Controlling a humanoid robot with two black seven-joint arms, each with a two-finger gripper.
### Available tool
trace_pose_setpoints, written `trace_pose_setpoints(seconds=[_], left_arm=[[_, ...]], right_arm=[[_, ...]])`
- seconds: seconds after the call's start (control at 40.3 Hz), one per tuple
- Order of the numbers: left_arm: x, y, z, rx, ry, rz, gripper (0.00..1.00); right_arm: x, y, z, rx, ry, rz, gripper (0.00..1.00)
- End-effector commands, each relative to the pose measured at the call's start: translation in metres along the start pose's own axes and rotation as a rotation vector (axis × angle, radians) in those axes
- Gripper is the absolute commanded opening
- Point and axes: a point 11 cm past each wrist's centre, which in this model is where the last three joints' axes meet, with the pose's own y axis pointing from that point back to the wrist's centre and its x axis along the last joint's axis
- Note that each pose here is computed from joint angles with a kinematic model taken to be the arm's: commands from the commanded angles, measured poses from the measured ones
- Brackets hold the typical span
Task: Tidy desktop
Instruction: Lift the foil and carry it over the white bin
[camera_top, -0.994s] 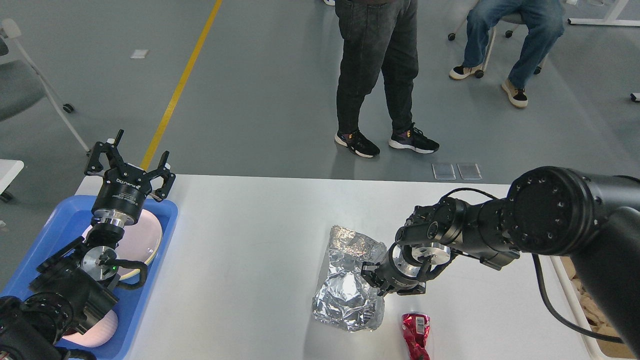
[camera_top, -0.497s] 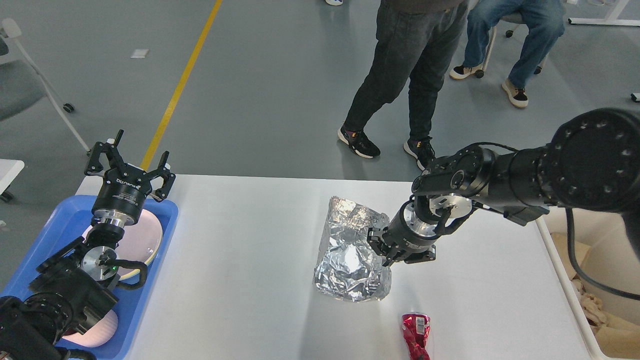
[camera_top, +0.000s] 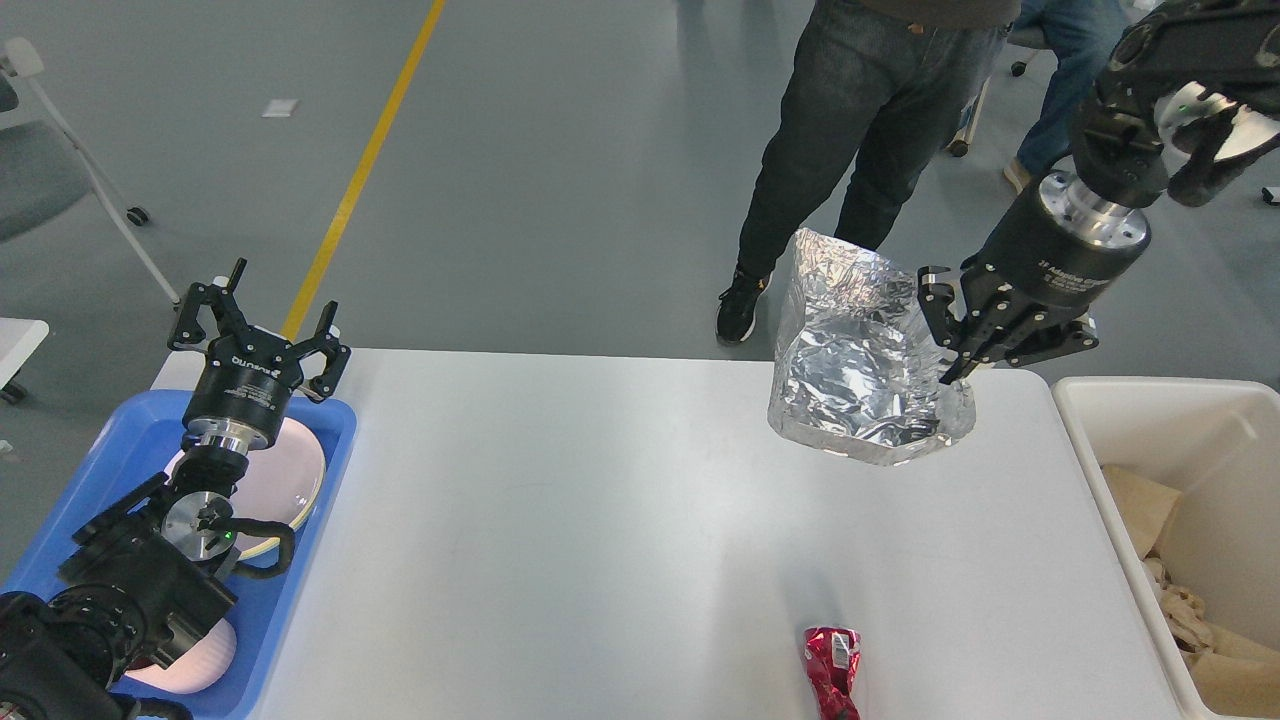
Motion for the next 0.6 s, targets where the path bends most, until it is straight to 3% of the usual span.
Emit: trace_pose_setpoints(seconds=[0.0, 0.571], left_arm=[[0.000, 0.000, 0.000, 0.001, 0.000, 0.000, 0.96], [0.000, 0.000, 0.000, 0.001, 0.000, 0.000, 0.96]], right_arm=[[0.009, 0.022, 0.022, -0.054, -0.037, 0.061, 0.00], [0.037, 0.063, 0.128, -0.269, -0.098, 0.203, 0.00]])
